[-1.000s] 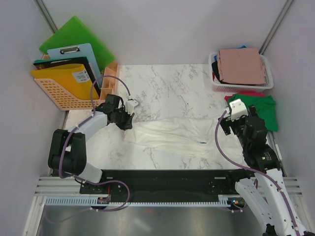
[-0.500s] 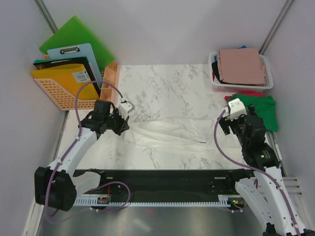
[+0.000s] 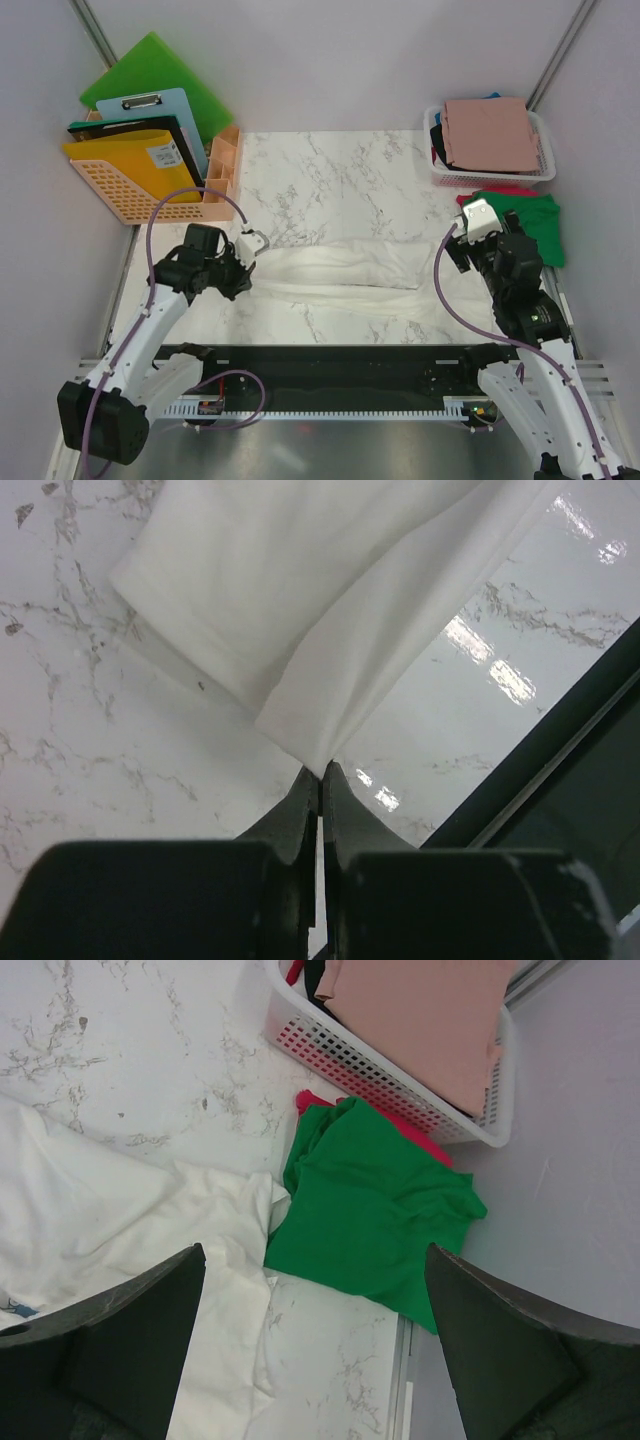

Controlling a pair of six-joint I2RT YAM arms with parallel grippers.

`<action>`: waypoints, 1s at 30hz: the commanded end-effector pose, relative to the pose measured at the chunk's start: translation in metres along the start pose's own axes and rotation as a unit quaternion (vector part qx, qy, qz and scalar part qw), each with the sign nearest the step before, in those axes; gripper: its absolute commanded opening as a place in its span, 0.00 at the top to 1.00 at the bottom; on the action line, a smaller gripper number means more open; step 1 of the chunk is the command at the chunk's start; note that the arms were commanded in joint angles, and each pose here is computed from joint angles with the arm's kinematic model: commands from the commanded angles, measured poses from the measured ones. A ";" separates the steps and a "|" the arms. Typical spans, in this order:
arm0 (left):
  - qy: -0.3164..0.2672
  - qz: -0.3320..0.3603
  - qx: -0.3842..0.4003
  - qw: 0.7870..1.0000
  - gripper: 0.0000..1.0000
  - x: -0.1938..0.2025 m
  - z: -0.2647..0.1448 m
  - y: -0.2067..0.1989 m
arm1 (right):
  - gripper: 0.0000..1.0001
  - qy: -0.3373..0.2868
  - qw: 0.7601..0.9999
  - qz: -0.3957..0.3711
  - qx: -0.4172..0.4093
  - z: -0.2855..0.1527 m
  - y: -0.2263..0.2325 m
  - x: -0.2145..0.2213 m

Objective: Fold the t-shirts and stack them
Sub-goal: Fold the tshirt

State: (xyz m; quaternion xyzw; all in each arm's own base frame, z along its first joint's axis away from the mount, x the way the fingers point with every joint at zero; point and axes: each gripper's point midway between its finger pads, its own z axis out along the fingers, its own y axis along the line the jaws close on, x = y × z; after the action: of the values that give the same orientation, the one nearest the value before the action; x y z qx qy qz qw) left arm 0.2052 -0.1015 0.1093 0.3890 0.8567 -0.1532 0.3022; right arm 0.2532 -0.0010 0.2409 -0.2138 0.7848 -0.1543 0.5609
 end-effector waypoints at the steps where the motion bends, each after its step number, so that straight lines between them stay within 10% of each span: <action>1: 0.002 0.033 -0.027 0.999 0.98 0.009 -0.021 -0.002 | 0.02 -0.029 0.999 -0.005 0.027 -0.013 -0.020 -0.022; 30: 0.157 -0.006 -0.010 0.987 0.98 0.044 0.018 0.026 | 0.02 -0.022 0.999 -0.025 0.013 -0.017 -0.016 -0.018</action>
State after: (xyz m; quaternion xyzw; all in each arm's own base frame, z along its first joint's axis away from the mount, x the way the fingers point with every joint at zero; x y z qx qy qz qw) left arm 0.1765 -0.0610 0.0569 0.4125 0.8974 -0.0948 0.1250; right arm 0.2473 -0.0028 0.2582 -0.2311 0.7735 -0.1655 0.5665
